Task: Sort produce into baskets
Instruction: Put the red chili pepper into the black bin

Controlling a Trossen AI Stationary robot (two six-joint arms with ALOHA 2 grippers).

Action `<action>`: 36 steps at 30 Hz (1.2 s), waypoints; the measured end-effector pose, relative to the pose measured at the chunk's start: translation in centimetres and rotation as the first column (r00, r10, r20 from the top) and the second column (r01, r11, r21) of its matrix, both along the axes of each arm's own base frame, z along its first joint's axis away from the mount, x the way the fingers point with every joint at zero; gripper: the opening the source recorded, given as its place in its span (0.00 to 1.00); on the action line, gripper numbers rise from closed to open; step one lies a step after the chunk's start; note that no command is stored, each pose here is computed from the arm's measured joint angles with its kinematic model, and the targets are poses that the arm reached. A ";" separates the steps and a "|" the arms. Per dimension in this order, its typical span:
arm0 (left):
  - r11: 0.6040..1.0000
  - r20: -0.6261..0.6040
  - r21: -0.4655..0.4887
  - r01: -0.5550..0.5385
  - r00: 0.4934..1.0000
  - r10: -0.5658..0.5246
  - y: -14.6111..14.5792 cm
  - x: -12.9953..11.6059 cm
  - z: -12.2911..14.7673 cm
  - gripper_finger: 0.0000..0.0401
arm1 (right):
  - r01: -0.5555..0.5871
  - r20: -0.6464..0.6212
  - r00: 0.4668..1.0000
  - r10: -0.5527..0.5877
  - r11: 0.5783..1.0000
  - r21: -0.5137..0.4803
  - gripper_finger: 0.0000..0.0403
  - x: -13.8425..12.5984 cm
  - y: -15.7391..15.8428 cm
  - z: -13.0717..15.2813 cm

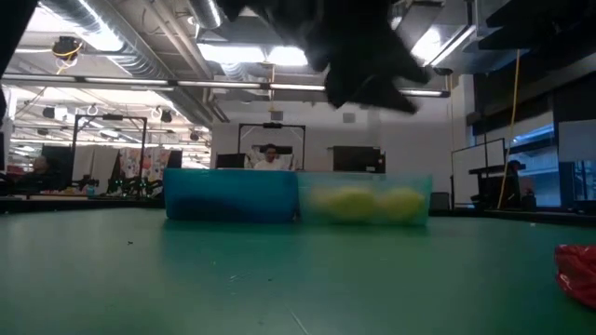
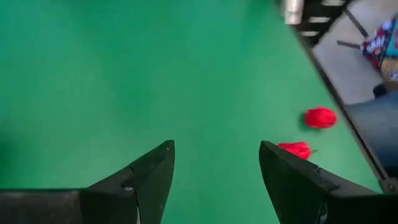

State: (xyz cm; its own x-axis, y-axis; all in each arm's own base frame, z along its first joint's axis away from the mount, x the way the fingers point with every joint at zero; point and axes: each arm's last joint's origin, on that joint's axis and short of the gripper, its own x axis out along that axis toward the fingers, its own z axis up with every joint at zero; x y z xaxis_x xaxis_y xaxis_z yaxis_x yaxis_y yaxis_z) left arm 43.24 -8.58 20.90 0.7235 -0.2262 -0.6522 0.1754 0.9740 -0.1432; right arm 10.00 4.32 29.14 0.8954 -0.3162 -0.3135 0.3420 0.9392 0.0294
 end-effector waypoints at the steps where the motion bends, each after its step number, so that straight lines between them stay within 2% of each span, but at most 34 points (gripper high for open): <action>1: 0.999 0.034 0.034 0.033 0.999 -0.034 -1.4 -0.1 -0.3 0.57 | -0.002 0.001 1.000 0.002 1.000 0.003 0.70 0.0 0.0 0.0; 3: 0.991 0.121 0.099 0.094 0.987 -0.105 -3.8 -0.1 -0.8 0.57 | -0.007 0.010 1.000 0.007 1.000 0.013 0.70 0.1 0.1 0.1; 6: 0.957 0.204 0.205 0.203 0.948 -0.245 -6.8 -0.1 -2.2 0.57 | -0.008 0.013 1.000 0.008 1.000 0.015 0.70 0.2 0.1 0.1; 8: 0.945 0.256 0.229 0.232 0.923 -0.289 -8.0 0.2 -3.2 0.57 | -0.008 0.011 1.000 0.008 1.000 0.014 0.70 0.2 0.2 0.1; 10: 0.943 0.311 0.199 0.267 0.895 -0.319 -8.3 0.8 -4.0 0.57 | -0.008 0.012 1.000 0.008 1.000 0.019 0.70 0.2 0.2 0.1; 14: 0.929 0.428 0.076 0.363 0.829 -0.359 -7.5 2.1 -5.1 0.57 | -0.005 0.018 1.000 0.005 0.999 0.043 0.70 0.2 0.2 0.1; 18: 0.894 0.505 0.028 0.448 0.765 -0.399 -7.6 3.2 -5.3 0.57 | -0.001 0.019 1.000 0.000 0.999 0.055 0.70 0.2 0.2 0.1; 21: 0.871 0.452 0.004 0.490 0.776 -0.439 -8.0 3.6 -6.0 0.57 | -0.001 0.019 1.000 0.000 0.998 0.055 0.70 0.2 0.2 0.1; 25: 0.877 0.378 -0.028 0.480 0.817 -0.435 -7.1 3.7 -7.2 0.57 | -0.001 0.019 1.000 0.000 0.998 0.055 0.70 0.2 0.2 0.1; 29: 0.869 0.383 -0.037 0.493 0.811 -0.443 -6.6 4.0 -7.9 0.57 | -0.002 0.016 1.000 0.001 0.999 0.053 0.70 0.2 0.2 0.0; 32: 0.853 0.364 -0.087 0.515 0.814 -0.454 -6.7 4.1 -9.2 0.57 | -0.003 0.014 1.000 0.003 0.999 0.052 0.70 0.2 0.2 0.0; 36: 0.837 0.359 -0.214 0.503 0.838 -0.412 -6.4 4.4 -10.9 0.57 | -0.006 0.007 1.000 0.005 0.999 0.050 0.70 0.1 0.1 0.0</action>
State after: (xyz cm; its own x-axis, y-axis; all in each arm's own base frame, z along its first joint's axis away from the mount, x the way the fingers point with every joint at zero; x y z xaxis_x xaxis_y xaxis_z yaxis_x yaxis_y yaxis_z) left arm 47.64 -15.01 9.96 0.6306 -0.7220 -0.2847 0.6674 0.6917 -0.2759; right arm 10.14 4.47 29.11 0.8993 -0.2954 -0.3225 0.3364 0.9384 0.0785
